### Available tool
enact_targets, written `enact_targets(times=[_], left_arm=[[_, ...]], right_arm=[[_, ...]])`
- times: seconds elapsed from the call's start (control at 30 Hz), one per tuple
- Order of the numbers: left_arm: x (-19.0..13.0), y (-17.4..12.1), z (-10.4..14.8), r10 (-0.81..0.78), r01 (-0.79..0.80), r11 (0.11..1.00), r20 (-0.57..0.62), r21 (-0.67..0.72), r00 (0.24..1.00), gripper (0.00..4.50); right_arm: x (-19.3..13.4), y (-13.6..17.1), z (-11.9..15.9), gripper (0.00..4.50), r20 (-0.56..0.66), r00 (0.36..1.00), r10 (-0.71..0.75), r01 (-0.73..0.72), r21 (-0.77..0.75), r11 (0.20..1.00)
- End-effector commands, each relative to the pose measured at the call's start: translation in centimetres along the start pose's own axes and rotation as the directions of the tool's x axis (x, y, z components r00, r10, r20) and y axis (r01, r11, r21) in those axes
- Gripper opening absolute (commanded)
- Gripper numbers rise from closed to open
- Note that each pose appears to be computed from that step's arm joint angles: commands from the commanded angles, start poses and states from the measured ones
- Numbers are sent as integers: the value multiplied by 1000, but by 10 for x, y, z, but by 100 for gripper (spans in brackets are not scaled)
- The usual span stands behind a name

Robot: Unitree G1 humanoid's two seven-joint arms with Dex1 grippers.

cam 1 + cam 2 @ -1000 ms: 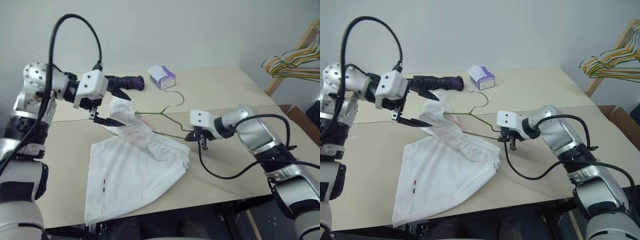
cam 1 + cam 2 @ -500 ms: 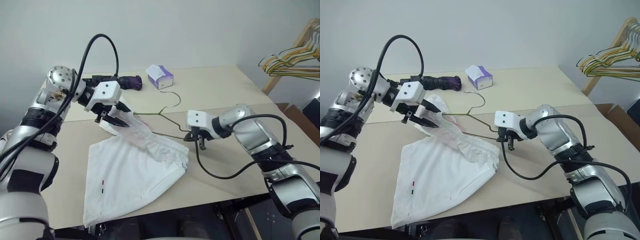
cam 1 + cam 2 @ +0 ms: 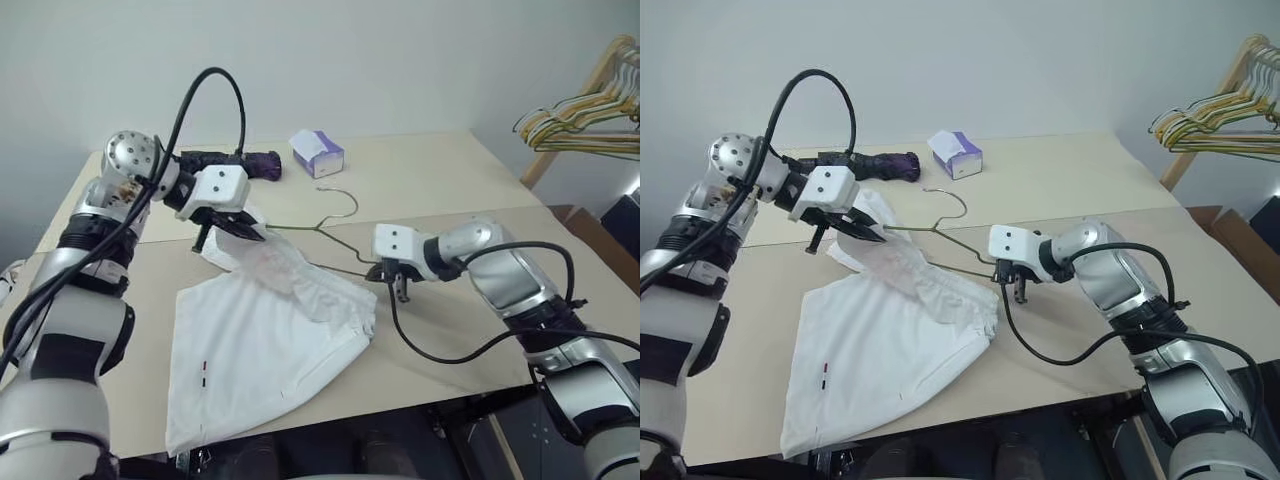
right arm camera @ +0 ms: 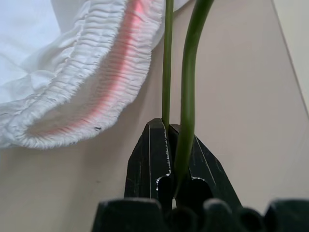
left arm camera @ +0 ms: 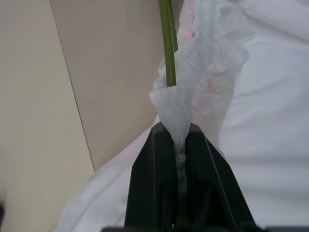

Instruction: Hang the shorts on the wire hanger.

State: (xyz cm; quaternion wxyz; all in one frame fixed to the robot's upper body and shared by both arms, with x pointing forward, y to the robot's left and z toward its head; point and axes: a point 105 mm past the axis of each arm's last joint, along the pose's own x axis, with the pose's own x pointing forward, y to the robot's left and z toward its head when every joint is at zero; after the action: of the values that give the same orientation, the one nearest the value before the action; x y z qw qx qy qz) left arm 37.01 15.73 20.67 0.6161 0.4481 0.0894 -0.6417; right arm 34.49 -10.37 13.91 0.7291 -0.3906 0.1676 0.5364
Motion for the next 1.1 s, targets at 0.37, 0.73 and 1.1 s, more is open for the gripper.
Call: enact_targets(times=[0.37,0.73,1.1], left_arm=[[-24,28,-2,217,-215,976,-37,31,976,0],[-32,34,0,273,-272,962,-18,15,962,0],[-35,34,2,275,-275,961,-9,16,961,0]], right_arm=[[-97,-25,12,394,113,946,-303,273,224,936],[-31,32,12,394,144,949,-282,132,632,764],[23,45,10,339,147,960,-240,46,760,649]])
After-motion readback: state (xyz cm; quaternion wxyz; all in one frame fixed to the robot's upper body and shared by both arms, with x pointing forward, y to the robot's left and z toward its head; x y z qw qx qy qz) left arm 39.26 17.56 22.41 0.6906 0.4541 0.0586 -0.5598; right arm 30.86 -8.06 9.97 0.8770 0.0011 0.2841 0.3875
